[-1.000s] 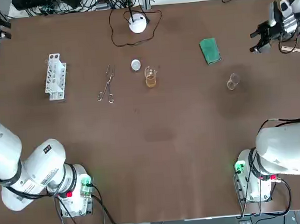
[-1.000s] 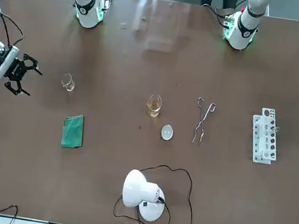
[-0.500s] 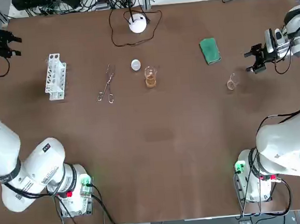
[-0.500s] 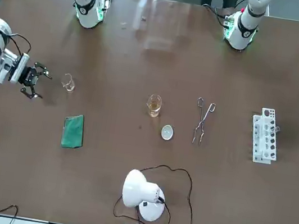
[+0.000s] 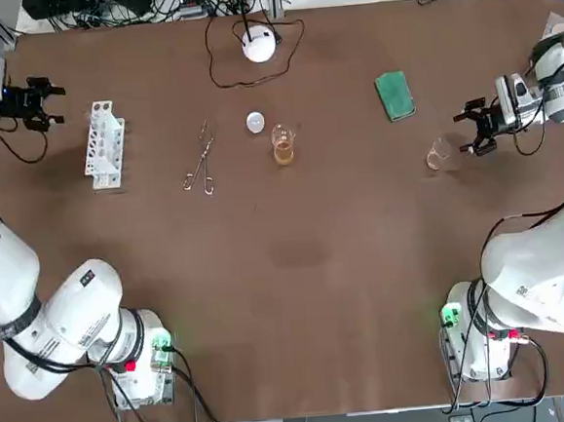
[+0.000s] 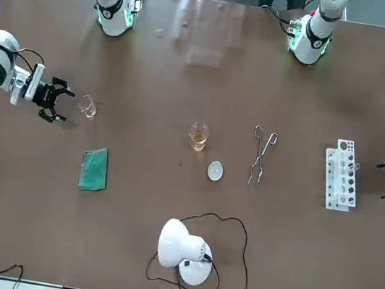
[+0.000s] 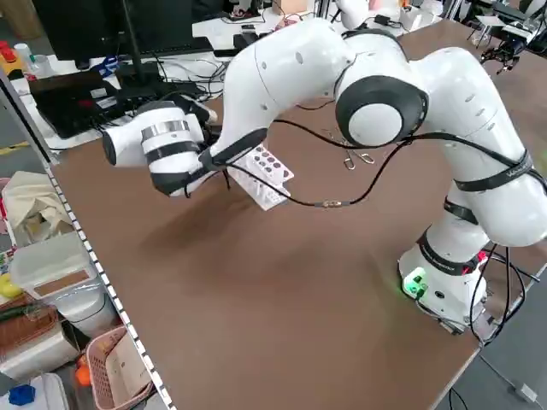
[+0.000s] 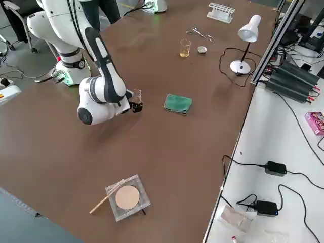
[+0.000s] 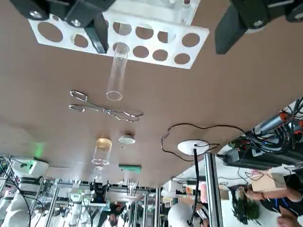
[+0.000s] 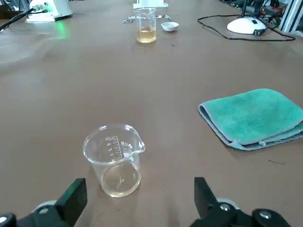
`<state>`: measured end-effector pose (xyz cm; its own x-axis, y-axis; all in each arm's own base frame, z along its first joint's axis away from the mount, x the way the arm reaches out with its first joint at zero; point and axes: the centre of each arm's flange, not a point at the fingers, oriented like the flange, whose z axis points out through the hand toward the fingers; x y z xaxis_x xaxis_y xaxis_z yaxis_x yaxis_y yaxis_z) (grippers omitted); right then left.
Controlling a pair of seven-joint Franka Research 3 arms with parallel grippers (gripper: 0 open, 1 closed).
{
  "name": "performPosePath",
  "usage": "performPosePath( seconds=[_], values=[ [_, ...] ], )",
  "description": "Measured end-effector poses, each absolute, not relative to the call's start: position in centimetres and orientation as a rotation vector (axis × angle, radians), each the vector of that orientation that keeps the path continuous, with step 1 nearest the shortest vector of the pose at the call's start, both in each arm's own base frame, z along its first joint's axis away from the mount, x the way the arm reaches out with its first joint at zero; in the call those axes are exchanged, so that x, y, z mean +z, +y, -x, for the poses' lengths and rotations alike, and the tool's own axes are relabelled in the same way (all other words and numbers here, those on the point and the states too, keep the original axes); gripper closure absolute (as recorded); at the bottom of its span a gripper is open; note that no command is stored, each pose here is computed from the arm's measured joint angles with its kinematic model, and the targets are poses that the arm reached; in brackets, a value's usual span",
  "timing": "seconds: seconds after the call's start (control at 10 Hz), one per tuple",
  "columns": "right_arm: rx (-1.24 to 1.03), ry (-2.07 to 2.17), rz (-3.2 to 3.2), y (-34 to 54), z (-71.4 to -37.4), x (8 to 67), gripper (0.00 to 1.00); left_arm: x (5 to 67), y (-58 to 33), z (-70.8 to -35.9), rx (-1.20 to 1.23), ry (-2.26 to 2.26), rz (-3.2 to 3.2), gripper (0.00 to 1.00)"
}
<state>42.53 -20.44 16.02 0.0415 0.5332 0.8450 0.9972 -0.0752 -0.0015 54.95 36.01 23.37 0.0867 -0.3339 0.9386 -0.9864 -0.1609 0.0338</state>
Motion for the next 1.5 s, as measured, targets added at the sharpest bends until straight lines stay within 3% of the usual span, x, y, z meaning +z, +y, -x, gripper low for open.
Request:
performPosePath(
  seconds=[0.6,1.0,1.5],
  values=[
    [-0.924,-1.406,1.625,-21.0,-39.4,9.2,0.0,18.7,33.4,-53.4,1.176,-1.238,-1.455,0.06],
    [-0.929,-1.36,1.582,-20.4,-38.9,8.1,0.0,16.7,32.0,-52.6,1.171,-1.202,-1.42,0.06],
    [-0.976,-1.372,1.518,-19.4,-39.2,8.2,0.0,14.8,28.9,-53.2,1.199,-1.163,-1.345,0.21]
  ],
)
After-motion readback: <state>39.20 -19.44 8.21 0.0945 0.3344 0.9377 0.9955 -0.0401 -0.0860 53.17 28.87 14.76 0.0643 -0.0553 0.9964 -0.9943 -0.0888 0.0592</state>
